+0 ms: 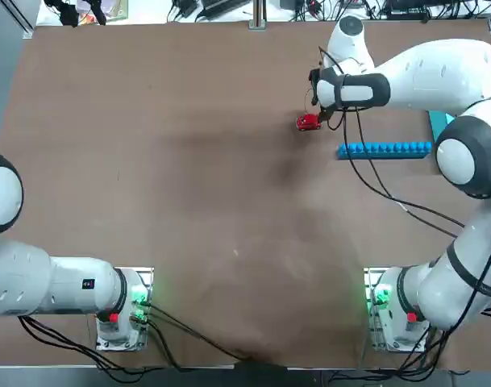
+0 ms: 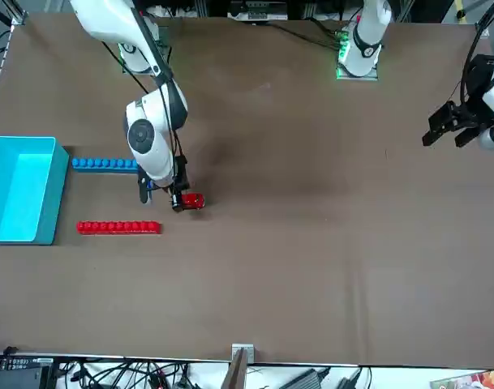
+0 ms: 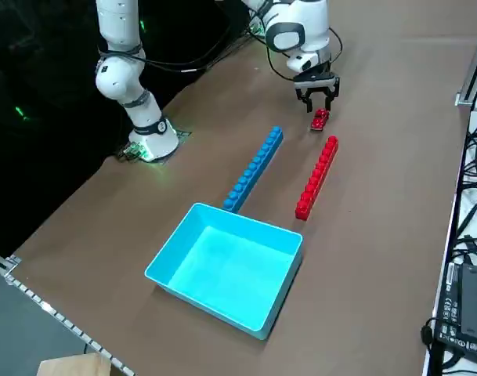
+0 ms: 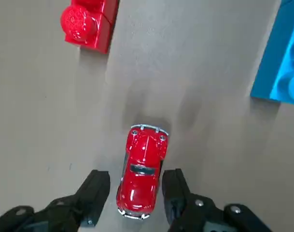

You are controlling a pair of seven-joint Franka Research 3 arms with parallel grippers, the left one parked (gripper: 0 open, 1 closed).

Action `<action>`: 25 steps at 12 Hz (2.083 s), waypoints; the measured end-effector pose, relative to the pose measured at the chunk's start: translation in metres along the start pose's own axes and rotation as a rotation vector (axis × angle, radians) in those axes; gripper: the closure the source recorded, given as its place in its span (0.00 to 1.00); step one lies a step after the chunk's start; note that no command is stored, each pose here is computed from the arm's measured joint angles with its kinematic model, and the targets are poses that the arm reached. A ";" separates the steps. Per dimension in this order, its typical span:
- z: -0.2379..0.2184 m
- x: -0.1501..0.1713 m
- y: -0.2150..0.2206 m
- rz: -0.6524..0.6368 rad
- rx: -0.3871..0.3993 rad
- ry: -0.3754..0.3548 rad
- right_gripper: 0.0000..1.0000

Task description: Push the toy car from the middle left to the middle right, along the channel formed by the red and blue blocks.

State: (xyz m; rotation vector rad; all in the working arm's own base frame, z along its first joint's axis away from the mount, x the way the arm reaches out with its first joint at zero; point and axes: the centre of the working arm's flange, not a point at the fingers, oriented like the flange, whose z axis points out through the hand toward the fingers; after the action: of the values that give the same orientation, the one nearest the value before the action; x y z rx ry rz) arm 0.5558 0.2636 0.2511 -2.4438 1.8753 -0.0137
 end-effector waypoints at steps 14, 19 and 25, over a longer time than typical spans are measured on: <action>0.029 0.001 0.001 0.032 0.005 0.001 0.42; 0.037 0.001 0.002 0.041 -0.003 0.003 0.47; 0.039 -0.001 0.002 0.074 -0.002 0.002 0.52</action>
State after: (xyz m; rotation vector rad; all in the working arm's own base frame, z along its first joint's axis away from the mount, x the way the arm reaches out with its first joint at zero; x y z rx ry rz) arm 0.5549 0.2656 0.2117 -2.3754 1.9662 -0.0107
